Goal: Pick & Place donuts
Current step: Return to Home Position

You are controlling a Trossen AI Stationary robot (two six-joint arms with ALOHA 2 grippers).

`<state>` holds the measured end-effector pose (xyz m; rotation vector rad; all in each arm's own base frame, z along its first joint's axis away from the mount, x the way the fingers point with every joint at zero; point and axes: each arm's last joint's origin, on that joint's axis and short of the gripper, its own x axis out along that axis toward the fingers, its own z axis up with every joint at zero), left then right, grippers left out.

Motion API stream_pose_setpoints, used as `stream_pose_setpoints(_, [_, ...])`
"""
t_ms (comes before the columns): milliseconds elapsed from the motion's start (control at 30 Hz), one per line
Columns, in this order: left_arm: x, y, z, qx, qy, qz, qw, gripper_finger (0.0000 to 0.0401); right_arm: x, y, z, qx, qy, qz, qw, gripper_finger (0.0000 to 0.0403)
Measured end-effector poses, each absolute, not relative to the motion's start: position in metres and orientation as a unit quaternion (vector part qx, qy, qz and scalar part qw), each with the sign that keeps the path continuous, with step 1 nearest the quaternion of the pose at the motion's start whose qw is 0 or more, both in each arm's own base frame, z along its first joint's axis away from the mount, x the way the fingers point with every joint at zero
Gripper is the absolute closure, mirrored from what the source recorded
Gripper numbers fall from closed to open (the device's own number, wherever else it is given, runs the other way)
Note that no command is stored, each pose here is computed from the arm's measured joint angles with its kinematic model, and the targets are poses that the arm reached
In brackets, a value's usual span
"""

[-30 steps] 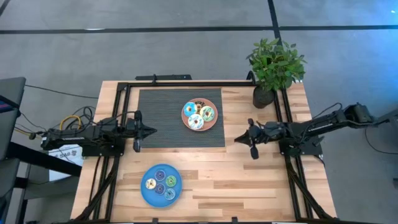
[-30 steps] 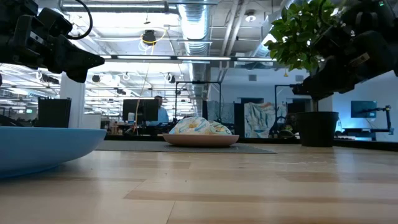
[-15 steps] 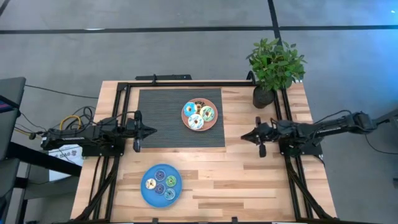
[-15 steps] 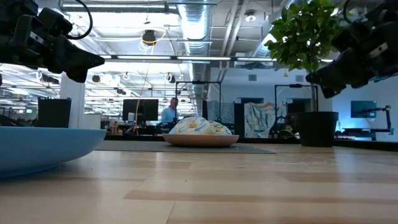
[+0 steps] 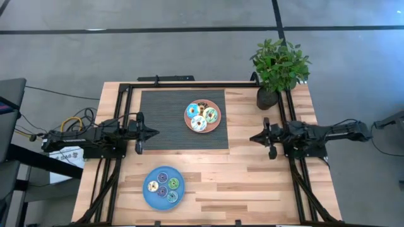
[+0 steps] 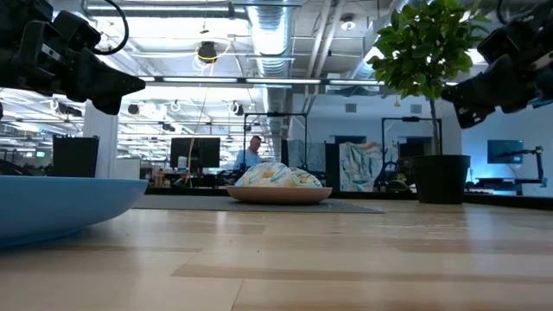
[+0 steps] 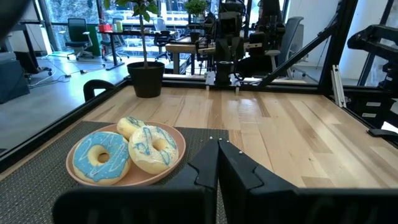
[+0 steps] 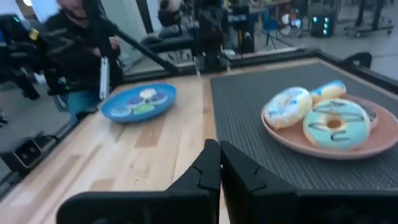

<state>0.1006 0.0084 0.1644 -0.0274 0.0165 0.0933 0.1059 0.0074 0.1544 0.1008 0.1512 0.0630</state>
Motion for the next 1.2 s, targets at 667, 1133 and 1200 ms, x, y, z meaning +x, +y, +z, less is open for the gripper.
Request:
stream_pose_setpoints(667, [0.101,0.008,0.164,-0.014,0.008,0.046,0.999,0.0401,0.087,0.006,0.166,0.059,0.149,0.022,0.987,0.0403])
stream_pose_setpoints(1133, [0.101,0.008,0.164,-0.014,0.008,0.046,0.999,0.0401,0.087,0.006,0.167,0.06,0.147,0.024,0.987,0.0403])
stream_pose_setpoints(1200, [0.101,0.008,0.164,-0.014,0.008,0.047,0.999,0.0401,0.087,0.006,0.167,0.06,0.147,0.024,0.987,0.0403])
